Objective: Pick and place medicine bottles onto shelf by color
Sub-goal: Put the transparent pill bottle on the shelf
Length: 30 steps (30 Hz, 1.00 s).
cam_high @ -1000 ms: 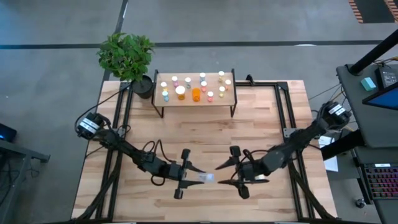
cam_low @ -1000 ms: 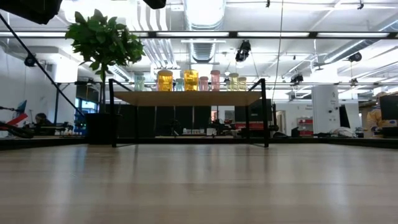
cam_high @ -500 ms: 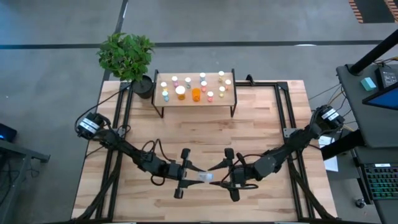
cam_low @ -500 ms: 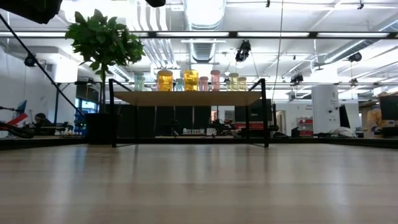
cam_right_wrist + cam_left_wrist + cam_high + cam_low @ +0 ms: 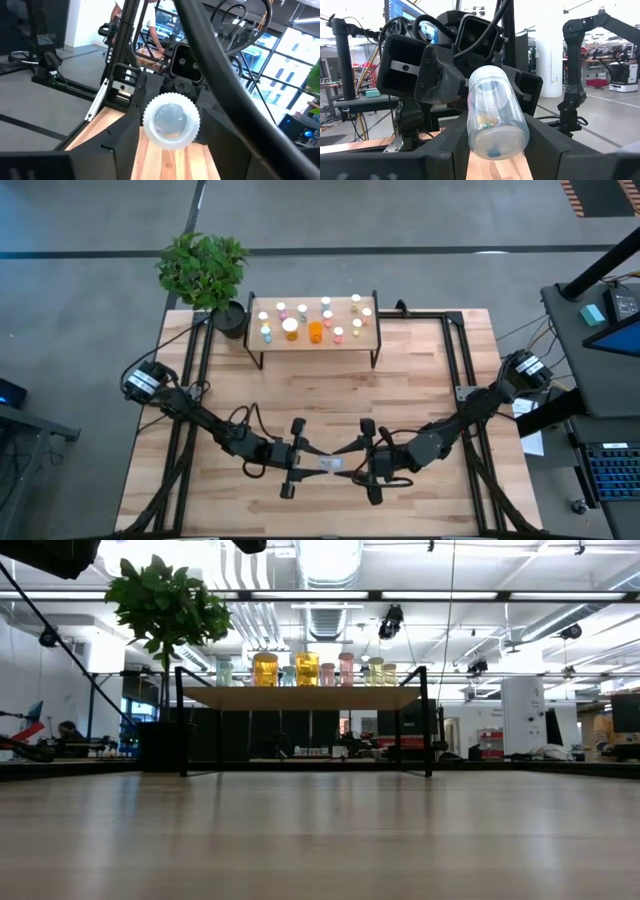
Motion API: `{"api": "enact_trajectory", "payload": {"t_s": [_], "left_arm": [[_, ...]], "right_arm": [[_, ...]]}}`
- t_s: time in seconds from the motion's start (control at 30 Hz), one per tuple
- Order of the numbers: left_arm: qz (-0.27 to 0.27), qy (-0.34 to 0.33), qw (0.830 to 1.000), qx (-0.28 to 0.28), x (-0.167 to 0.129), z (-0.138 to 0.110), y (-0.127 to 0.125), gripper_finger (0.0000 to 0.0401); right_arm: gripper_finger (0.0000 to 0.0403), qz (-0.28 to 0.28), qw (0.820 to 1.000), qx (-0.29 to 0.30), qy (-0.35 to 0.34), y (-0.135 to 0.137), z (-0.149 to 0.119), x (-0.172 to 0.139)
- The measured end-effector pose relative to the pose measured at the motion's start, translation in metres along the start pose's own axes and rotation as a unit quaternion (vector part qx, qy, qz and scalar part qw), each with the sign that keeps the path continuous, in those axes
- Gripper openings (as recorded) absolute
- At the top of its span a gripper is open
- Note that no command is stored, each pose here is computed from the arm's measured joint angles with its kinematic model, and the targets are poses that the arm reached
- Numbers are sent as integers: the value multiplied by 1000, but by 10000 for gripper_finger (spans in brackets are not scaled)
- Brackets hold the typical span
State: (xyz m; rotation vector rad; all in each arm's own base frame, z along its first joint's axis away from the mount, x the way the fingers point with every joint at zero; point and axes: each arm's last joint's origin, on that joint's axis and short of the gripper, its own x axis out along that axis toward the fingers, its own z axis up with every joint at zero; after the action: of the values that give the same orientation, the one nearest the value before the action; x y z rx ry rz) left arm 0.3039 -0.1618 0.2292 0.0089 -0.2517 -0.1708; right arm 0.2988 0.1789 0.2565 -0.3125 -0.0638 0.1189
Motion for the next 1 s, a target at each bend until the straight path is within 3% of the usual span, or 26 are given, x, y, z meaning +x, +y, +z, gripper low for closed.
{"api": "enact_trajectory", "payload": {"t_s": [0.27, 0.53, 0.73, 0.87, 1.0], "left_arm": [[5, 0, 1000, -4, 0, 0, 0, 142], [11, 7, 1000, 1, -1, -1, 1, 242], [52, 80, 994, 51, -13, 17, 10, 291], [102, 116, 984, 92, -33, 38, 22, 293], [128, 117, 978, 114, -57, 71, 36, 294]], "right_arm": [[134, -2, 1000, 2, 2, 0, -1, 0], [135, 0, 999, 36, 6, -1, 0, -1], [133, -57, 993, 73, 76, -18, 16, -10], [132, -154, 969, 100, 164, -48, 41, -17], [131, -243, 926, 100, 270, -98, 62, -23]]}}
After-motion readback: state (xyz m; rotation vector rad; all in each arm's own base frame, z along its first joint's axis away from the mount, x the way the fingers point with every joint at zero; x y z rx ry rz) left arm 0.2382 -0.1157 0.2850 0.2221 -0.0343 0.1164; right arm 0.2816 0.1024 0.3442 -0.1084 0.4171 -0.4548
